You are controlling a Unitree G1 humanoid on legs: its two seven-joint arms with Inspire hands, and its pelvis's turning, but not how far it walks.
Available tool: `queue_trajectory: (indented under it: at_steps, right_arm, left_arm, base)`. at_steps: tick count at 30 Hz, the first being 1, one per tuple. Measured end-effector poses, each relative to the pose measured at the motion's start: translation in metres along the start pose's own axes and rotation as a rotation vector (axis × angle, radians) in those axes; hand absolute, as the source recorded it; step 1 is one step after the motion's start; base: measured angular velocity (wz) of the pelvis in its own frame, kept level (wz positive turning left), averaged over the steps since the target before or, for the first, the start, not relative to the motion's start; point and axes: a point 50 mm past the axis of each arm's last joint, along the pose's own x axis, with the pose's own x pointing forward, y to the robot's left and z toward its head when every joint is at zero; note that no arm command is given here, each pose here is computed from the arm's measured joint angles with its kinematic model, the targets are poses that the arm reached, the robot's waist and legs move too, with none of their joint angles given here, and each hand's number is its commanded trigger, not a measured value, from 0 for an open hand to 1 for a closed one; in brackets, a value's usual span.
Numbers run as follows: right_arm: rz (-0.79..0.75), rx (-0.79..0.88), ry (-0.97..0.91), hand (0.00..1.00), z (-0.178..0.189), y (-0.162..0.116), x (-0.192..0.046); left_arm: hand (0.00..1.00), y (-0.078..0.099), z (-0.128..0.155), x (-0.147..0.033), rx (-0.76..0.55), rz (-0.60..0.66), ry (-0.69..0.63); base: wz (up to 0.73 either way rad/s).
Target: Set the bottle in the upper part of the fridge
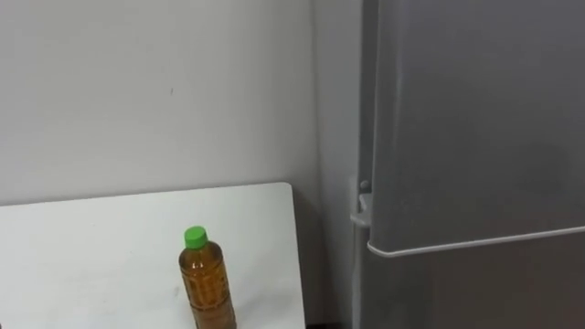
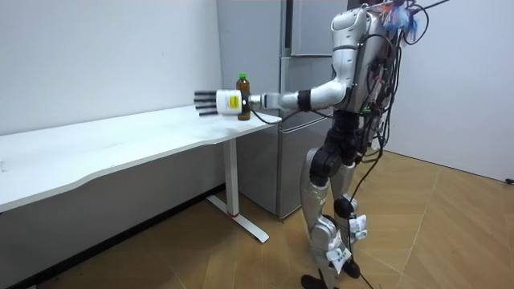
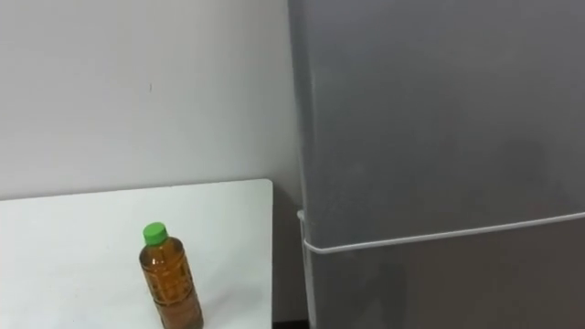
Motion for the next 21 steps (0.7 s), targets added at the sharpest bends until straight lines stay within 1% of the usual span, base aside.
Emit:
queue_trajectory:
  at_steps: [1, 3, 4, 6, 8, 11, 13, 16, 21]
  right_arm:
    - [0.002, 0.001, -0.004, 0.0, 0.0, 0.001, 0.0]
    - [0.007, 0.003, -0.007, 0.0, 0.0, 0.004, 0.001]
    - [0.008, 0.002, -0.006, 0.0, 0.0, 0.004, 0.001]
    - [0.011, 0.006, -0.005, 0.0, -0.001, 0.006, 0.001]
    - [0.012, 0.007, -0.005, 0.0, 0.0, 0.007, 0.001]
    - [0.02, 0.012, -0.009, 0.0, 0.002, 0.01, 0.003]
    - [0.021, 0.012, -0.007, 0.0, 0.003, 0.01, 0.003]
    - [0.024, 0.013, -0.003, 0.0, 0.004, 0.012, 0.004]
    - [0.006, 0.013, -0.006, 0.0, 0.009, 0.015, 0.006]
  left_arm:
    - [0.0, -0.001, 0.007, 0.0, -0.008, -0.005, -0.029]
    - [0.0, -0.007, 0.033, 0.001, -0.041, -0.03, -0.137]
    - [0.0, -0.009, 0.038, 0.002, -0.049, -0.037, -0.157]
    - [0.0, -0.017, 0.059, 0.007, -0.086, -0.064, -0.242]
    - [0.0, -0.021, 0.072, 0.008, -0.106, -0.086, -0.294]
    - [0.0, -0.025, 0.091, 0.004, -0.124, -0.125, -0.369]
    - [0.0, -0.032, 0.103, 0.003, -0.143, -0.161, -0.42]
    - [0.0, -0.044, 0.119, 0.0, -0.174, -0.241, -0.484]
    - [0.0, -0.079, 0.136, -0.006, -0.222, -0.416, -0.542]
  base:
    - [0.0]
    - [0.0]
    - [0.08]
    - [0.06]
    - [0.0]
    - [0.04]
    - [0.07]
    - [0.01]
    - [0.0]
